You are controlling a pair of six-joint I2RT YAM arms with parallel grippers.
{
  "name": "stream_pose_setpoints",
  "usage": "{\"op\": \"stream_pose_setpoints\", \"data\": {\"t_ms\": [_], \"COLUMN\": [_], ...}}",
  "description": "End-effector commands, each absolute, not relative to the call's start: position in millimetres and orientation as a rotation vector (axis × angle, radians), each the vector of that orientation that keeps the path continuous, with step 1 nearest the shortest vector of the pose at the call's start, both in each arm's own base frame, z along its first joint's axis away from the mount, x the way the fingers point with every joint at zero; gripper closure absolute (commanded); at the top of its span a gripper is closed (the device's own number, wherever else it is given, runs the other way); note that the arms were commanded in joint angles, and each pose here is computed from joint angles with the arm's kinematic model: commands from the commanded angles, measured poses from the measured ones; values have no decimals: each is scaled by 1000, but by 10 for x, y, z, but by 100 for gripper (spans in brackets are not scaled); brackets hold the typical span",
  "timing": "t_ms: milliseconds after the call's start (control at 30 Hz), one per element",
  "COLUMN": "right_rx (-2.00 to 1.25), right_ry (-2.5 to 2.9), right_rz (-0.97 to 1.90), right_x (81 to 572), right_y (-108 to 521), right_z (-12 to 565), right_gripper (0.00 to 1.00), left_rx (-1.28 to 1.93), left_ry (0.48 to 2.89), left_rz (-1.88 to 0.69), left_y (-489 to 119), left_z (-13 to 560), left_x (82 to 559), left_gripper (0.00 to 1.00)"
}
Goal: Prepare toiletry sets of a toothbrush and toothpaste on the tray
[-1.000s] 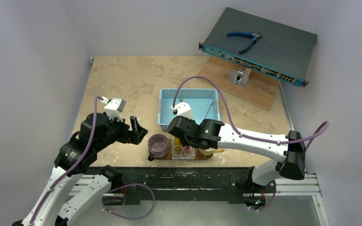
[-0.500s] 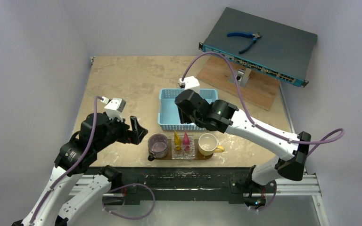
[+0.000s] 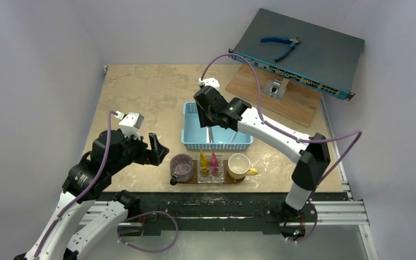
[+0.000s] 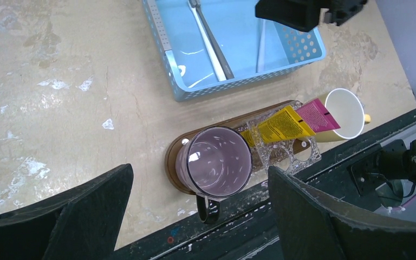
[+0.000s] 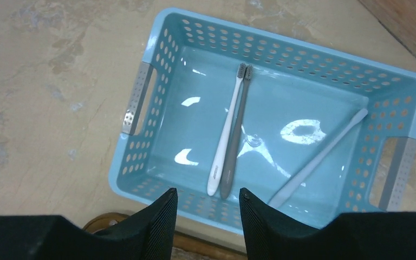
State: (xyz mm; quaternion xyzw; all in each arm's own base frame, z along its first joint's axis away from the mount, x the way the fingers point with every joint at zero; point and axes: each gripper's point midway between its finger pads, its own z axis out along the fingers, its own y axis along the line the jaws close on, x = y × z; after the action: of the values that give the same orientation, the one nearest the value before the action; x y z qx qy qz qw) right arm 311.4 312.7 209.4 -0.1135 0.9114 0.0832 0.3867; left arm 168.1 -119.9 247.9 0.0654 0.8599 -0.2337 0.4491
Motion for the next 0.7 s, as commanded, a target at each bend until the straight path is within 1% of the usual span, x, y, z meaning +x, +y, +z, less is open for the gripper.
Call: {"op": "stream_pose_setpoints", "data": {"t_ms": [0,267,533,667], "right_rx": [-275,-214,-144,-108], "right_ry": [2299,2388,2467,2486], "right_rz": [301,256,155,141], "right_x": [3378,3689,3946,4061], "right_y": [3299,3353,3280,3226], "right_z": [2135,1626,1120,995], "right_gripper": [52,51,51,52], "left_rx": [153,168,182,195], "left_ry": [2080,2079,2064,2062], "left_rz": [-562,-563,-580,-574], "left_y": [-1171,-1187,-1227,-1245], "left_z": [2545,2541,2537,2524], "left_x": [1737,1749,1770,1808], "left_gripper": [6,5,5,5]}}
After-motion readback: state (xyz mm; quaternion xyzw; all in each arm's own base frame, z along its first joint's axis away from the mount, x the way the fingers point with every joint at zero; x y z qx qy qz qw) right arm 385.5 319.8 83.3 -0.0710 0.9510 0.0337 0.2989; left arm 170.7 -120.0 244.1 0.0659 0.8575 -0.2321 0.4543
